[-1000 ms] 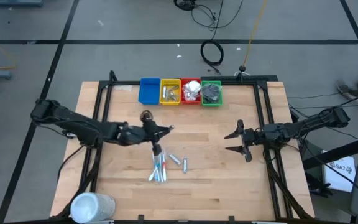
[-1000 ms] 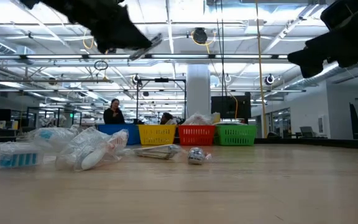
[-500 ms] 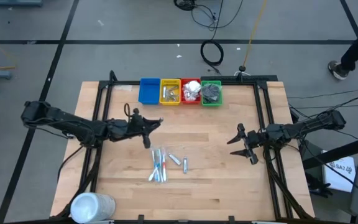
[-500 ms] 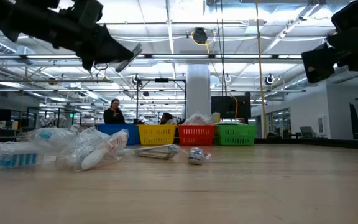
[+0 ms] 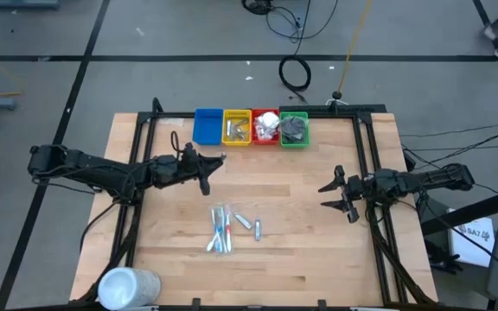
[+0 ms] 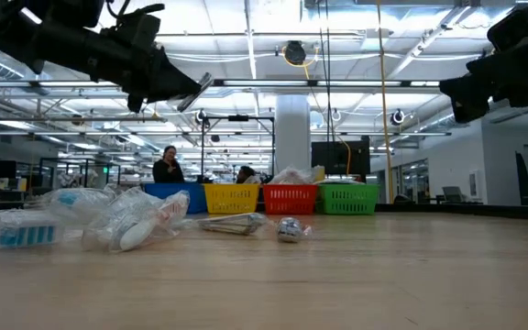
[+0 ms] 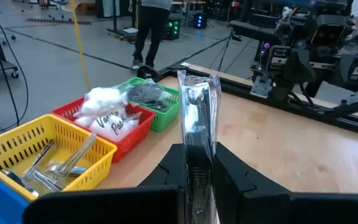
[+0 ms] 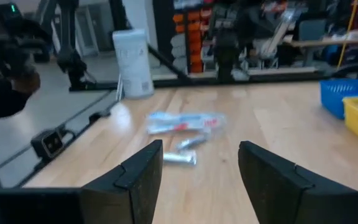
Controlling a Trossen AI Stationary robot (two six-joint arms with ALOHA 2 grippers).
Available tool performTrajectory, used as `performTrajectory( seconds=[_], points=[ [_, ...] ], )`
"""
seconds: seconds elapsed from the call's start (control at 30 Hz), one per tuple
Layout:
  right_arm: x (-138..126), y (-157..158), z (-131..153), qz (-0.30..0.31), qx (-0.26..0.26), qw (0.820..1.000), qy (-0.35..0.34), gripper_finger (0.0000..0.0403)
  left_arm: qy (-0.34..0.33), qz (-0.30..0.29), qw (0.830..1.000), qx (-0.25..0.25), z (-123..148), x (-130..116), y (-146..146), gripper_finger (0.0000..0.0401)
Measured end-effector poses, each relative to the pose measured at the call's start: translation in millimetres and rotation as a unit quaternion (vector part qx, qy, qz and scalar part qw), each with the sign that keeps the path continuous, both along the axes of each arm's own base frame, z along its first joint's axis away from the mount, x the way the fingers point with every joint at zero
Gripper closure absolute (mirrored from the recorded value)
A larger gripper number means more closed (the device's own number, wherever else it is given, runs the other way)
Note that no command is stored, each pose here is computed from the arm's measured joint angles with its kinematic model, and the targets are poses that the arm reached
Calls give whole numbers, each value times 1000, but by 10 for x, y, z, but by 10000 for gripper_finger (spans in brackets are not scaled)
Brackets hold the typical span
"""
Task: Pick & Place Travel size toiletries
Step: Put the nail cutter into the yellow bin
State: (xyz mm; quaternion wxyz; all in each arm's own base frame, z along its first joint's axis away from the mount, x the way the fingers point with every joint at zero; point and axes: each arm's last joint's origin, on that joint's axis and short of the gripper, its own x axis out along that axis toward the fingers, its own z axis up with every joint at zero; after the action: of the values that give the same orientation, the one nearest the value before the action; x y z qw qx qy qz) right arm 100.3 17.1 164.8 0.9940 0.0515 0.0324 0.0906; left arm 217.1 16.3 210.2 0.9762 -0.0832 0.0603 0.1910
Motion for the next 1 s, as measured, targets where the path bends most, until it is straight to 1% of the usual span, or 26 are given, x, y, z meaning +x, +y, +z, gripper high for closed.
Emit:
performTrajectory(
  seconds=[0.07, 0.17, 0.23, 0.33, 0.43, 0.5, 0.57, 0.63, 0.77, 0.9, 1.0],
  points=[
    [-12, -17, 7, -8, -3, 1000, -6, 210, -4, 10, 1000, -3, 6, -2, 31, 372],
    [-24, -47, 22, -24, -13, 999, -18, 215, -14, 58, 998, -19, 9, -17, 129, 372],
    [-28, -72, 27, -45, -21, 999, -23, 219, -22, 84, 996, -34, 6, -29, 214, 372],
    [-29, -119, 29, -100, -38, 994, -24, 221, -31, 120, 991, -59, -7, -51, 347, 372],
    [-31, -168, 33, -168, -59, 984, -24, 223, -43, 151, 985, -76, -5, -81, 463, 372],
    [-35, -195, 42, -207, -69, 976, -25, 222, -39, 167, 982, -84, -3, -71, 531, 372],
    [-39, -210, 68, -231, -75, 969, -37, 223, -25, 178, 980, -87, -2, -38, 589, 372],
    [-38, -211, 105, -232, -70, 969, -55, 222, -10, 180, 979, -92, 23, 45, 648, 372],
    [-46, -211, 176, -234, -56, 966, -91, 222, 43, 202, 972, -108, 67, 272, 801, 372],
    [-48, -210, 192, -233, -54, 966, -99, 222, 93, 234, 961, -114, 152, 512, 1006, 372],
    [-48, -210, 195, -233, -53, 966, -100, 222, 114, 249, 954, -119, 194, 683, 1175, 372]
  ],
)
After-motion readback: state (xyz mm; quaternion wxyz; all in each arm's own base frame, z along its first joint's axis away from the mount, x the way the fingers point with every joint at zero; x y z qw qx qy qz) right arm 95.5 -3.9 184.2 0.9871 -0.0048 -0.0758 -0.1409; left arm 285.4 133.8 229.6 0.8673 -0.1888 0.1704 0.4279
